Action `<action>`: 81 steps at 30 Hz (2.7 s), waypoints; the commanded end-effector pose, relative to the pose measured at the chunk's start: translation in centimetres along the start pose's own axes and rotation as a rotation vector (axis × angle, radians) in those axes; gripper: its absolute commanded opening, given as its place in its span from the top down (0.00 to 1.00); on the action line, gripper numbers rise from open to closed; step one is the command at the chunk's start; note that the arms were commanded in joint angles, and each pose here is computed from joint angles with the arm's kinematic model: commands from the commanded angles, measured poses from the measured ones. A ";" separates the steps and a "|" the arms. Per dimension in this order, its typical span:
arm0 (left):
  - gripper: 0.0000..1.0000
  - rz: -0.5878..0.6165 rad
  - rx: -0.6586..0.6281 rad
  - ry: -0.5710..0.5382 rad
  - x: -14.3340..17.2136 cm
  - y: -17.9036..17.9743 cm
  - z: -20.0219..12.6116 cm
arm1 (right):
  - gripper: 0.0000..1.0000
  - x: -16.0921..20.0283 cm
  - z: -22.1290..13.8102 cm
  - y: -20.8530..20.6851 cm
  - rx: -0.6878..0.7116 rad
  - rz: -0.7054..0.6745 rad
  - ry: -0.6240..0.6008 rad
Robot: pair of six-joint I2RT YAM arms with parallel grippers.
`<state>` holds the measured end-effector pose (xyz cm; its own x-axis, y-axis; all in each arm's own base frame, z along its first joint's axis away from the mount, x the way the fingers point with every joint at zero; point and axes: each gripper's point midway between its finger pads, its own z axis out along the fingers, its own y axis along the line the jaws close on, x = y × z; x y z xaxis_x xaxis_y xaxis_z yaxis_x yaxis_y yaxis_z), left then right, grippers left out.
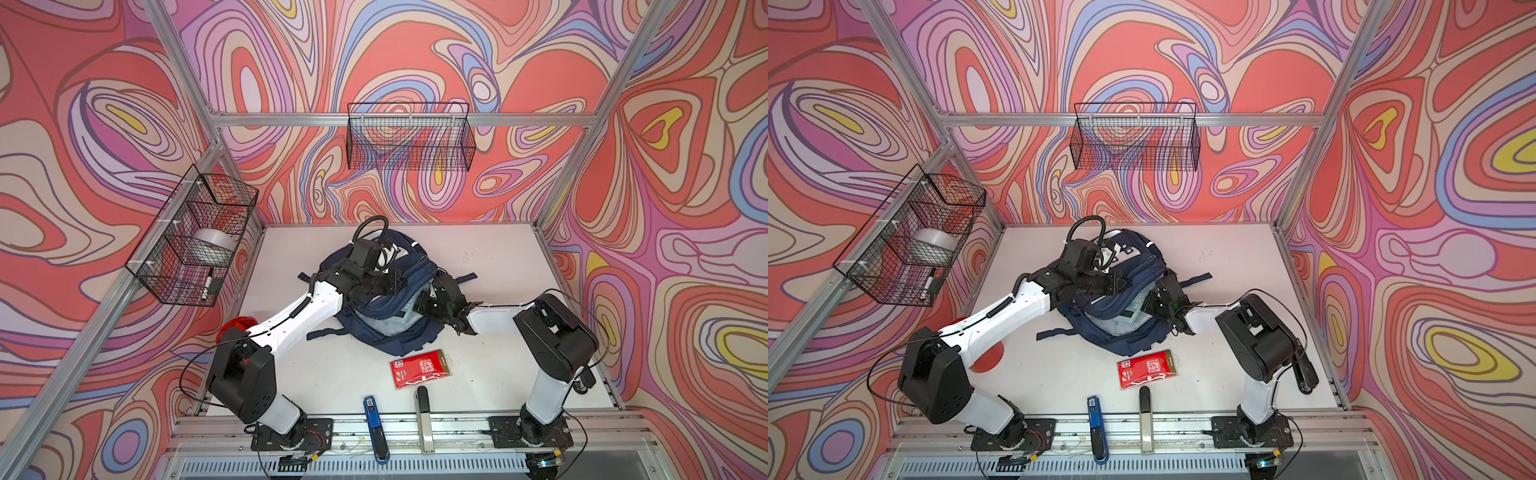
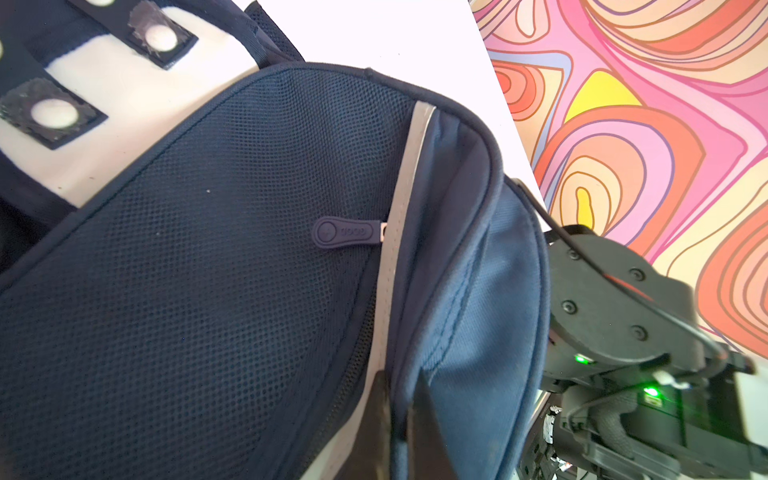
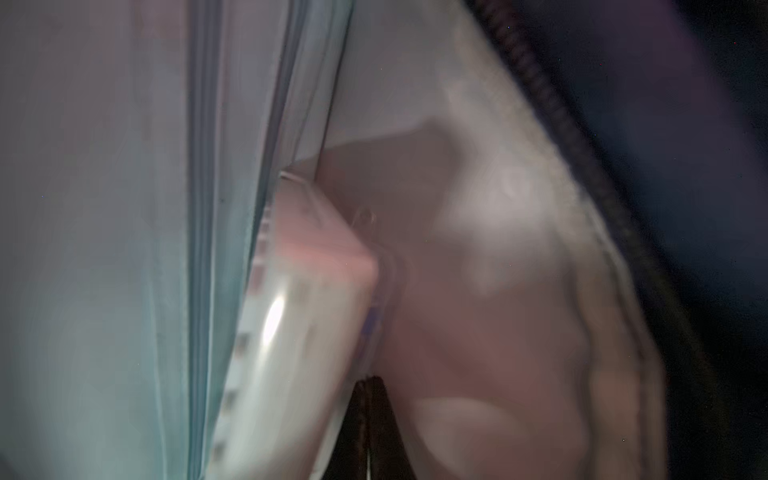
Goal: Pack books, pencil case, and school supplies into a backpack
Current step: Place the calculator in the student bag, then close the student bag at the center of the table, then zip the student bag at the center of the table.
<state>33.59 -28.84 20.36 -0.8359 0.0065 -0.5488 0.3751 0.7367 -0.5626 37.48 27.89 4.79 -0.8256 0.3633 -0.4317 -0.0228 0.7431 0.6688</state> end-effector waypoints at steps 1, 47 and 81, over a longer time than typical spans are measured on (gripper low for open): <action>1.00 -0.004 0.074 0.054 1.5 -1.9 -0.1 | 0.95 -0.7 1.1 1.4 -0.045 0.029 -0.044; 0.62 0.260 -0.360 0.379 9.7 2.8 5.3 | 0.66 0.0 -6.8 -5.7 0.134 0.093 0.037; 0.30 -0.409 -0.343 -0.338 3.4 17.8 -8.6 | 0.38 1.7 -10.1 7.6 0.029 -0.405 -0.040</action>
<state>31.98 -10.63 12.33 -0.7736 -0.4448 -0.4514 -0.1537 0.8227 -0.5472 29.43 26.78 15.02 -0.7396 0.0771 -0.6686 -0.2965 0.8545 0.4266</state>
